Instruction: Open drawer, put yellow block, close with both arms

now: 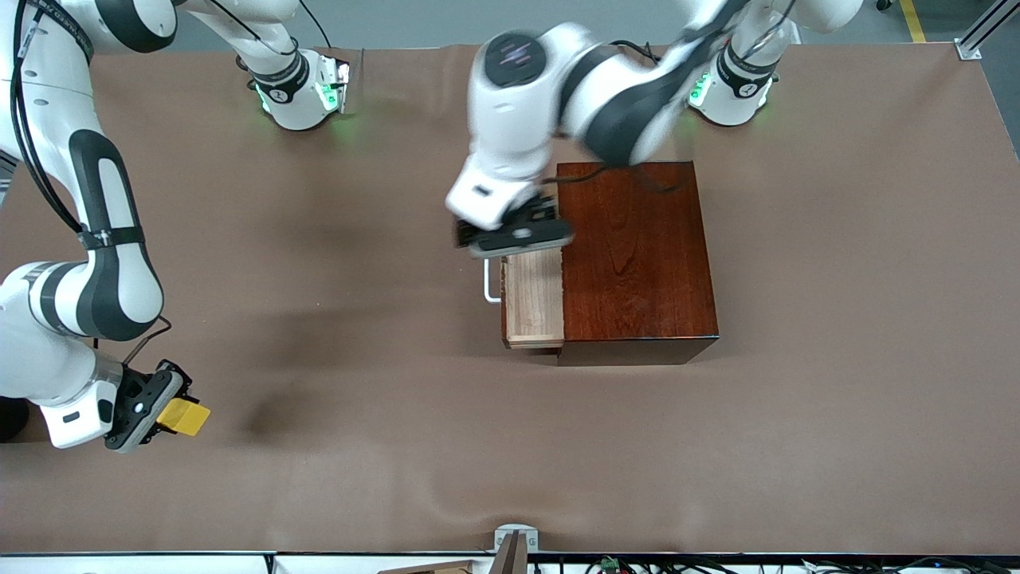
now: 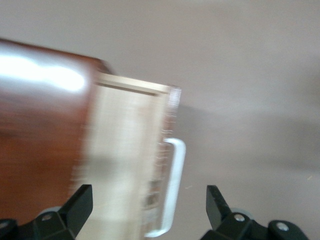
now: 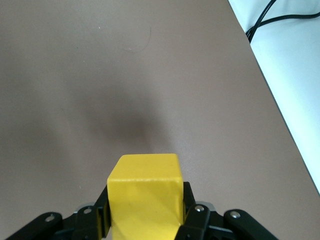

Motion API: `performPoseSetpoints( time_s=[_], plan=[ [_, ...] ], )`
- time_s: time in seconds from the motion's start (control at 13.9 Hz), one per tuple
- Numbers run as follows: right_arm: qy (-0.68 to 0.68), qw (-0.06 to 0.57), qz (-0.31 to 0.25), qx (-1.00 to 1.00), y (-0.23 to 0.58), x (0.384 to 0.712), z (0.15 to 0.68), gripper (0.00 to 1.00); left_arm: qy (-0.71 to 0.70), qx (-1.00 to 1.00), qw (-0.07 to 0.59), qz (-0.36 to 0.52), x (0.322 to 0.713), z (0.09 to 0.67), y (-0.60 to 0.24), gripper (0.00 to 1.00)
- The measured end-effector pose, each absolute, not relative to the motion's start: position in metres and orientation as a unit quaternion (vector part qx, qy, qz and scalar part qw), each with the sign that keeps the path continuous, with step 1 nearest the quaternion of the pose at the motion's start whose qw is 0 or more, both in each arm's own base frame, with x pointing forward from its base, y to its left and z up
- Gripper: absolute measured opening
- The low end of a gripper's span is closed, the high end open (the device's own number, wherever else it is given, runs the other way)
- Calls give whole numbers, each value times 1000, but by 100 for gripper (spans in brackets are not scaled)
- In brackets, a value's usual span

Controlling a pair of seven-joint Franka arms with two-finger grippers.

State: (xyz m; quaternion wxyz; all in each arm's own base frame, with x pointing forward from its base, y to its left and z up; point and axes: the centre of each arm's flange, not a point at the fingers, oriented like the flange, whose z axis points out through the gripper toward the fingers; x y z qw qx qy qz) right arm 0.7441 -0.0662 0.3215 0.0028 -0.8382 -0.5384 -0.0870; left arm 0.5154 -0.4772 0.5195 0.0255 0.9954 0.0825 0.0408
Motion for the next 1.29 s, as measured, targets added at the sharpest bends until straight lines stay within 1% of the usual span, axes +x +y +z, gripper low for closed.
performPoseSetpoints(
  time_s=[0.22, 0.36, 0.5, 0.72, 0.86, 1.01, 1.29],
  plan=[
    [-548, 2, -91, -831, -61, 745, 324, 56, 37, 999, -7, 3, 542, 585, -359, 100],
    [-556, 0, -99, -825, -49, 749, 330, 56, 11, 1000, 1, -17, 562, 610, -275, 100],
    [-568, -3, -109, -816, -26, 754, 341, 56, -9, 1000, 11, -22, 578, 624, -190, 100],
    [-570, -6, -129, -811, 42, 761, 364, 56, -16, 999, 16, -23, 585, 628, -93, 100],
    [-580, -4, -136, -803, 87, 760, 374, 56, -10, 1000, 17, -25, 586, 628, -58, 100],
    [-598, 10, -120, -793, 117, 753, 375, 56, -1, 999, 17, -29, 587, 623, -46, 100],
    [-657, 52, -86, -747, 212, 723, 382, 56, 18, 1000, 19, -11, 589, 625, -15, 100]
  ],
)
